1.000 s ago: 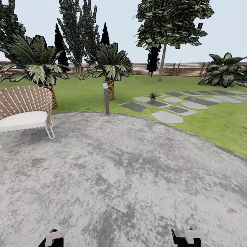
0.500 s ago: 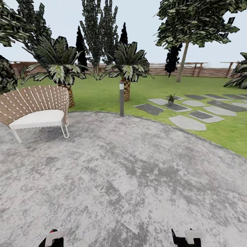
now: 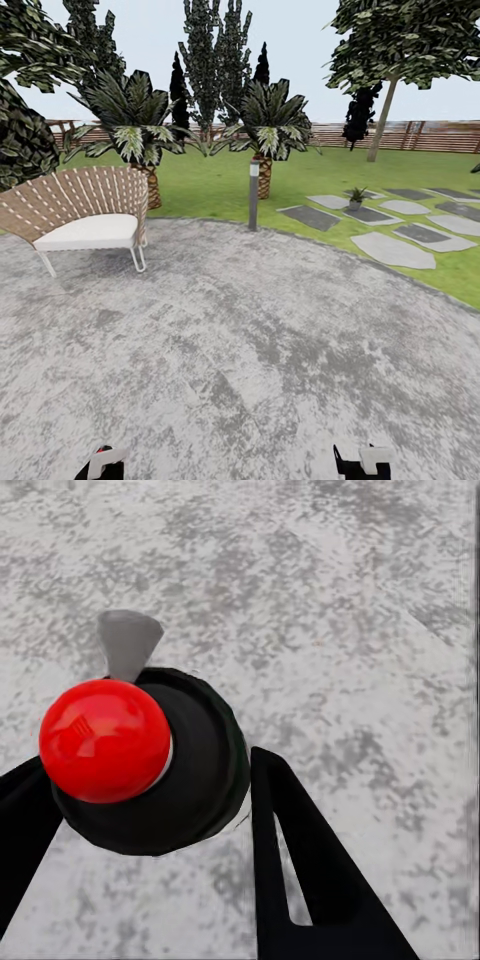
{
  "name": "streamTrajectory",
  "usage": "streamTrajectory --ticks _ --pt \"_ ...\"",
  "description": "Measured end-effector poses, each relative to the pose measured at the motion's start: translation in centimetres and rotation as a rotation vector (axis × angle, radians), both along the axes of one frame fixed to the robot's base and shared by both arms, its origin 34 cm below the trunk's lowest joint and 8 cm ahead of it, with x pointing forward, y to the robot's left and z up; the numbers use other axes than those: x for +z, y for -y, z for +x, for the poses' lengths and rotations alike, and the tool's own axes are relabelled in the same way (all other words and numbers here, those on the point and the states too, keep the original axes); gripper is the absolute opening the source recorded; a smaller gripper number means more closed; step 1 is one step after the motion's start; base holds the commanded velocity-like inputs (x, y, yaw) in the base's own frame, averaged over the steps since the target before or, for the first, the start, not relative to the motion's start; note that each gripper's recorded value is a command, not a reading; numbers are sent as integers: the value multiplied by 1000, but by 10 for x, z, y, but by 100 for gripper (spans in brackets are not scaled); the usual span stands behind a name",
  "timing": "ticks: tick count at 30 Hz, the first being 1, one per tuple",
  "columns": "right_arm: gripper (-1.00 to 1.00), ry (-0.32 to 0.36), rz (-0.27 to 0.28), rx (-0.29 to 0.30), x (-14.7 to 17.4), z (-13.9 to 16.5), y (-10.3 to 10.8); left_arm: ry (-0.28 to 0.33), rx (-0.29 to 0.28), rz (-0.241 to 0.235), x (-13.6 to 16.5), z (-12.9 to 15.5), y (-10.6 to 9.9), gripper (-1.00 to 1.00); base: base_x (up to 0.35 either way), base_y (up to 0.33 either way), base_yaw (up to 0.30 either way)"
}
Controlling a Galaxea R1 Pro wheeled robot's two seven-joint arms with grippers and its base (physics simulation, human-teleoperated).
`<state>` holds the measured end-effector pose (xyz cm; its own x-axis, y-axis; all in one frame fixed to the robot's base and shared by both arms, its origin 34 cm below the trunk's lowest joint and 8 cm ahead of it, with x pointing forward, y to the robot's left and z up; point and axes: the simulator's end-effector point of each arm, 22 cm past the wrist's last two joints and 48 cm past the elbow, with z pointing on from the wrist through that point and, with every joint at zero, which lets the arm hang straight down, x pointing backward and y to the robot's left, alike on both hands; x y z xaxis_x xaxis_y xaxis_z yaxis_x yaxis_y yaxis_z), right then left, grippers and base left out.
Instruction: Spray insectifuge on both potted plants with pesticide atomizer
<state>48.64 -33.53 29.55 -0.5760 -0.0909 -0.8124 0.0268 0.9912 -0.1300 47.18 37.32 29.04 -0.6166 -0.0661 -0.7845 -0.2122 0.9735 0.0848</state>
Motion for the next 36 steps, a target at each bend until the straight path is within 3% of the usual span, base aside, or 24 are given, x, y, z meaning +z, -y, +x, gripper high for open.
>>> streamTrajectory --ticks 13,36 --pt "100 0 0 0 0 0 0 0 -1 1 0 0 0 -100 339 -139 34" --pt "100 0 0 0 0 0 0 0 1 0 0 0 0 -100 339 -129 271"
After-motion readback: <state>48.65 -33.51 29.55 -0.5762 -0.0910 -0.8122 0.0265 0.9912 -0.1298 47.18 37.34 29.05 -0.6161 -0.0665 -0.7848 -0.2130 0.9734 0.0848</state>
